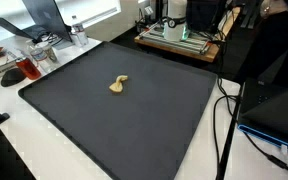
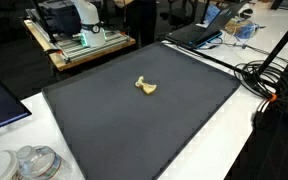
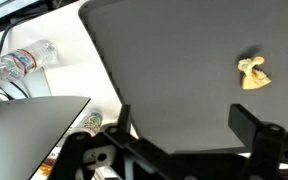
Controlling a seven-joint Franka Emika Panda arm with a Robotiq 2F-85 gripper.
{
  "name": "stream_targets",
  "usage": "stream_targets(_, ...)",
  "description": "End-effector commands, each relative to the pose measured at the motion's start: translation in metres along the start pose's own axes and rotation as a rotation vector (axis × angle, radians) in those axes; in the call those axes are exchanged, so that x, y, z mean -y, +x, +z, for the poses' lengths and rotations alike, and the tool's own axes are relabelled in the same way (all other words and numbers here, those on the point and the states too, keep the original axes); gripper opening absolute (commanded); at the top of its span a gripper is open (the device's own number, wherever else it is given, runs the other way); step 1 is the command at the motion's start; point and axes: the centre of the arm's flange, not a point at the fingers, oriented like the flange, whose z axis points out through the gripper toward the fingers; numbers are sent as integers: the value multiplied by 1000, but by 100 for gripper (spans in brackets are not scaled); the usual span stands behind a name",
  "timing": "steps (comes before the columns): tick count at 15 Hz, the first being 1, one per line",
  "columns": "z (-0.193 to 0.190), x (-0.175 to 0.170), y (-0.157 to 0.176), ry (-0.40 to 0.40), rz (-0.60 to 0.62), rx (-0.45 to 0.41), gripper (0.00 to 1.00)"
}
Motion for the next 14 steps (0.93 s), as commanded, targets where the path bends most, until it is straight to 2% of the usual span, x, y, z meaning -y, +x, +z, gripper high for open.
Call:
stream_targets(1, 0, 0, 0, 0, 0, 0, 100)
stream_targets(5, 0, 0, 0, 0, 0, 0, 100)
stream_targets(6, -2, 9, 6, -12, -24, -9, 100)
stream_targets(8, -17, 34, 17, -23, -84, -34, 100)
stream_targets(14, -61, 149, 42, -74, -295, -92, 100)
